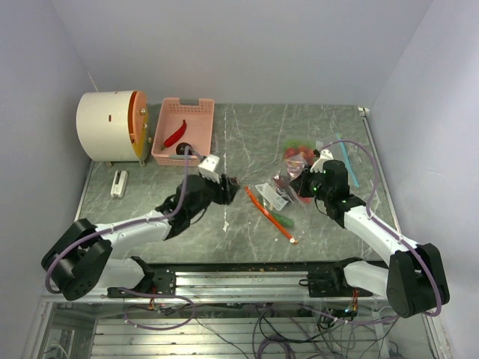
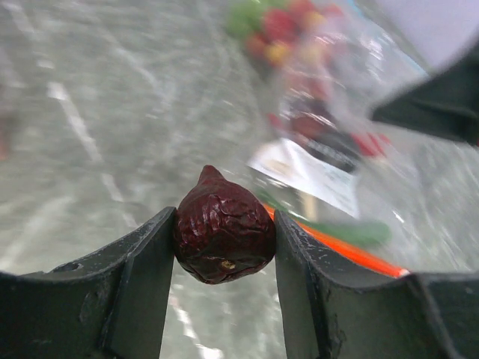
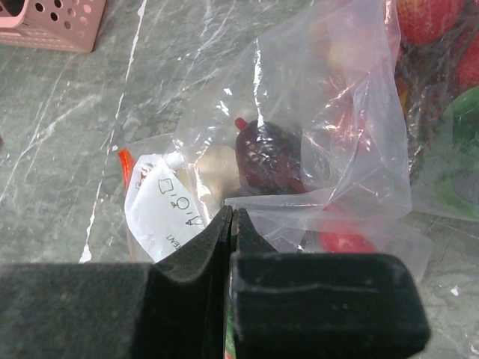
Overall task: Open the zip-top bag and remove the fake food
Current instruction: Pick up the fake fruit from the zipper food storage bag, then place the fake fruit in the bin.
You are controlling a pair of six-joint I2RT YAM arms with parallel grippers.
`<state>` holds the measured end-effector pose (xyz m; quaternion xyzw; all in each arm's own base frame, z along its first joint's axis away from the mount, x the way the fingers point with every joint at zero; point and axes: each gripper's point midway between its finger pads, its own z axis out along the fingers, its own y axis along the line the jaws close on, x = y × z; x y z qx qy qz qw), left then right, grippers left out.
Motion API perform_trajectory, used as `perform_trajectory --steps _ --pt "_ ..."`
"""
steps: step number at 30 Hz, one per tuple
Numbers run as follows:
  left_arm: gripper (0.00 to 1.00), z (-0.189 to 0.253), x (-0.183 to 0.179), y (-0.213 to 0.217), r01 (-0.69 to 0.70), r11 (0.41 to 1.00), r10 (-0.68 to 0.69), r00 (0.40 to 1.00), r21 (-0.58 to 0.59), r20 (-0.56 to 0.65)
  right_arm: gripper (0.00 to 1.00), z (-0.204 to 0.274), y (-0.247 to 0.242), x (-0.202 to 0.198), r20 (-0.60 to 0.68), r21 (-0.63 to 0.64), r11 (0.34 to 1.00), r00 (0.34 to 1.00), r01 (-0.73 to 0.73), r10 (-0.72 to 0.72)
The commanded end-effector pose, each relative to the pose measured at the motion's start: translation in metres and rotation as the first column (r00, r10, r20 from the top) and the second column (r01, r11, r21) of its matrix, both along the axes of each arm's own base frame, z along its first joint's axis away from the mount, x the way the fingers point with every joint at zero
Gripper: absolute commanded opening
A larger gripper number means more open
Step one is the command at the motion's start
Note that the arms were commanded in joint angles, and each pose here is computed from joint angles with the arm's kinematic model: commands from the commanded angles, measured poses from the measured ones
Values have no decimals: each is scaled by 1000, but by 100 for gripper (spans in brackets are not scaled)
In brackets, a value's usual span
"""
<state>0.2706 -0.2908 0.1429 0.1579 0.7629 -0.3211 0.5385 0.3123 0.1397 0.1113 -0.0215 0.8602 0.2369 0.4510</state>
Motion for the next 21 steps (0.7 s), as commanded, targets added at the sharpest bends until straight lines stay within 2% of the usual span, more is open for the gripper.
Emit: perform_trajectory --steps 1,7,10,15,21 --pt "48 14 46 54 -195 978 196 981 80 -11 0 12 2 8 43 17 1000 999 -2 2" --pt "49 44 118 115 -447 893 447 894 42 7 0 12 5 8 44 25 1000 999 -12 11" --pt "50 49 154 133 -529 845 530 848 74 15 0 11 6 8 40 30 999 999 -19 18" --pt "51 33 213 149 -582 802 588 809 136 -5 0 11 4 7 39 17 1000 999 -14 13" --pt "59 18 246 160 -615 771 628 778 165 -32 0 15 -3 5 54 -11 1000 999 7 -7"
